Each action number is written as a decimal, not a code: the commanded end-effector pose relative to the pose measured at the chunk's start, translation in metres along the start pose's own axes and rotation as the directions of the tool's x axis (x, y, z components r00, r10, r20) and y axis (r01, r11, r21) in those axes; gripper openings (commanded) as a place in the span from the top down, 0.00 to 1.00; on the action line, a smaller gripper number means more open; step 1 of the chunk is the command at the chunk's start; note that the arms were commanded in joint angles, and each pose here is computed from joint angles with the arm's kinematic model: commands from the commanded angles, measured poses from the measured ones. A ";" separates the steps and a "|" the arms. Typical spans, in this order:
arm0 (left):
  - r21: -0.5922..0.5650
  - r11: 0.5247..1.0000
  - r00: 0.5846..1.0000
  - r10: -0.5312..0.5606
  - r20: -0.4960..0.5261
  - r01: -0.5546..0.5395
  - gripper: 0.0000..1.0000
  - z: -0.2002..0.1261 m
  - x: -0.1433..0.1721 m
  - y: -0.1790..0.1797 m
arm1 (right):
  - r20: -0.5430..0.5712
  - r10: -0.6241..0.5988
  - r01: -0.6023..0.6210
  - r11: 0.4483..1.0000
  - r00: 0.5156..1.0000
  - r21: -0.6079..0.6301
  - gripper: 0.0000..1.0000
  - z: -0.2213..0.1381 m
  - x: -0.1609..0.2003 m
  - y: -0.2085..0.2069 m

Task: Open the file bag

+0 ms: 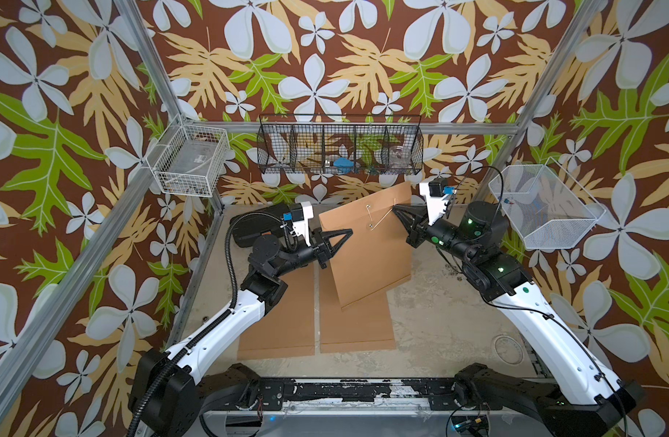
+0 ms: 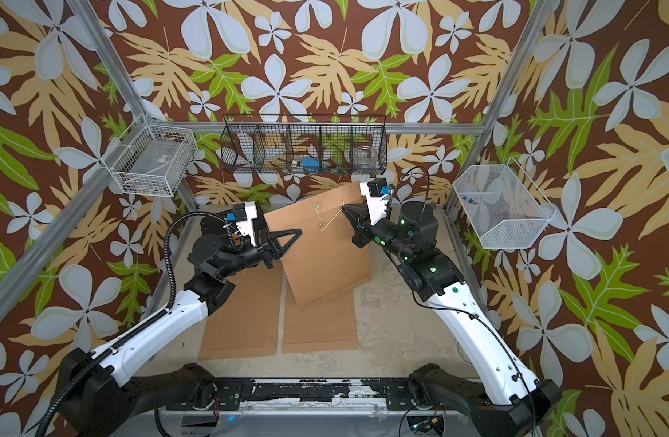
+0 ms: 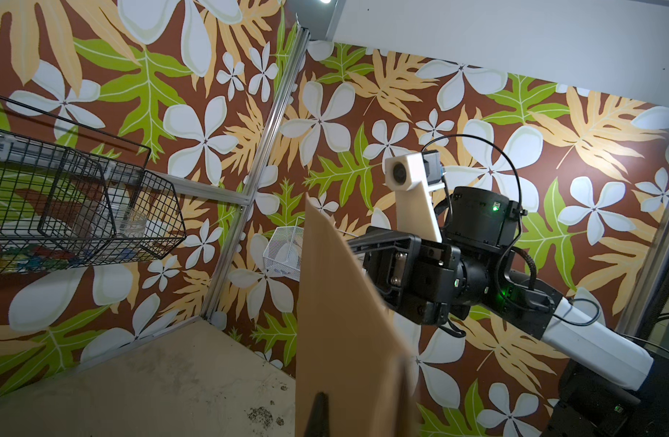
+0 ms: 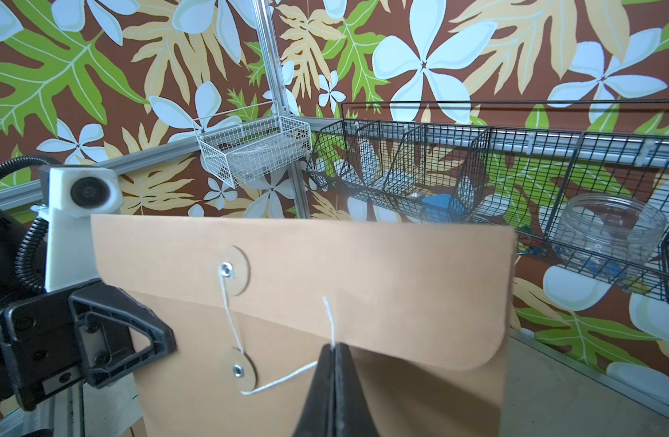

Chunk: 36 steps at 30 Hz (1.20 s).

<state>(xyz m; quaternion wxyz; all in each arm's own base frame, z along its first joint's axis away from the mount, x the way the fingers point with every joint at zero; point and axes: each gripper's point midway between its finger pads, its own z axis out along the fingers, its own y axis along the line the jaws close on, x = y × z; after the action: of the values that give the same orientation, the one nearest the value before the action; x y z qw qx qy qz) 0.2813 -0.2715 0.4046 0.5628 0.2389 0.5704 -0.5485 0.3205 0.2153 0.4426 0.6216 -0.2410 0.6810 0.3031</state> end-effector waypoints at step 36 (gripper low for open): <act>-0.009 0.999 0.998 -0.045 -0.035 0.045 1.00 0.006 0.021 0.017 | 0.043 -0.013 0.027 0.940 0.999 -0.339 1.00 0.027 -0.034 0.081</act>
<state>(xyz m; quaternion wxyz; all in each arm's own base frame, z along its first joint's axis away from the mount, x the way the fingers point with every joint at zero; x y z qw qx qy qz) 0.2947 -0.2801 0.3732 0.5314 0.2293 0.6020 -0.5501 0.2940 0.2822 0.4757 0.5881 -0.3311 0.6207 0.3990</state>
